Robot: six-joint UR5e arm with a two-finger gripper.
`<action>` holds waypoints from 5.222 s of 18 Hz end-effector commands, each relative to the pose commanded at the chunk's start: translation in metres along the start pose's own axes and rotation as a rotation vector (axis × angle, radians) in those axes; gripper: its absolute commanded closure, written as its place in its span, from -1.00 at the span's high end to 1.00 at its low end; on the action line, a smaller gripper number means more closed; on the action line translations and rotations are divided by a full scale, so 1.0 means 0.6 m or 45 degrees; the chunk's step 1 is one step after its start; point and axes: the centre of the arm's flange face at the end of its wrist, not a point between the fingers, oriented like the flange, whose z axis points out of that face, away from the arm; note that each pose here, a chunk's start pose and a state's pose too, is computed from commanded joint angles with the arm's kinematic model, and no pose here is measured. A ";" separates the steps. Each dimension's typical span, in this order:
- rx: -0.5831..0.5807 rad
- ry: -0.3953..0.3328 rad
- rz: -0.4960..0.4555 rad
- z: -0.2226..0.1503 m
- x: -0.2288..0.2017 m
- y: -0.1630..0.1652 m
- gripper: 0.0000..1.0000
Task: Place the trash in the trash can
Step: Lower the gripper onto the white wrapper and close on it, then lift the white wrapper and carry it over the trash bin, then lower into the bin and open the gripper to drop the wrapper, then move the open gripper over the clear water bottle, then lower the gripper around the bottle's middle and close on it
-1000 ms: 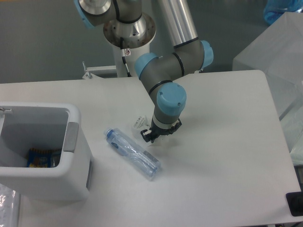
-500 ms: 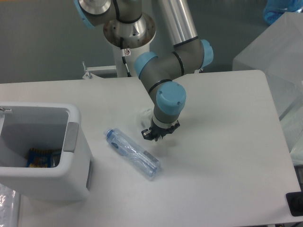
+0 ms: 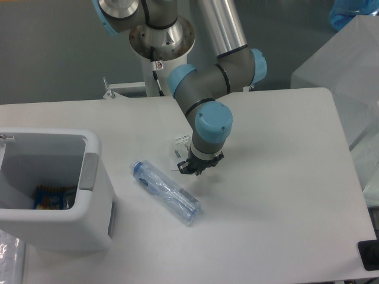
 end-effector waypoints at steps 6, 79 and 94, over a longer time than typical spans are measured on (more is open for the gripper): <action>0.207 -0.013 0.011 -0.134 -0.008 -0.040 -1.00; 0.914 0.424 0.022 -0.569 0.234 -0.033 1.00; 0.606 0.268 -0.261 -0.326 0.062 -0.109 1.00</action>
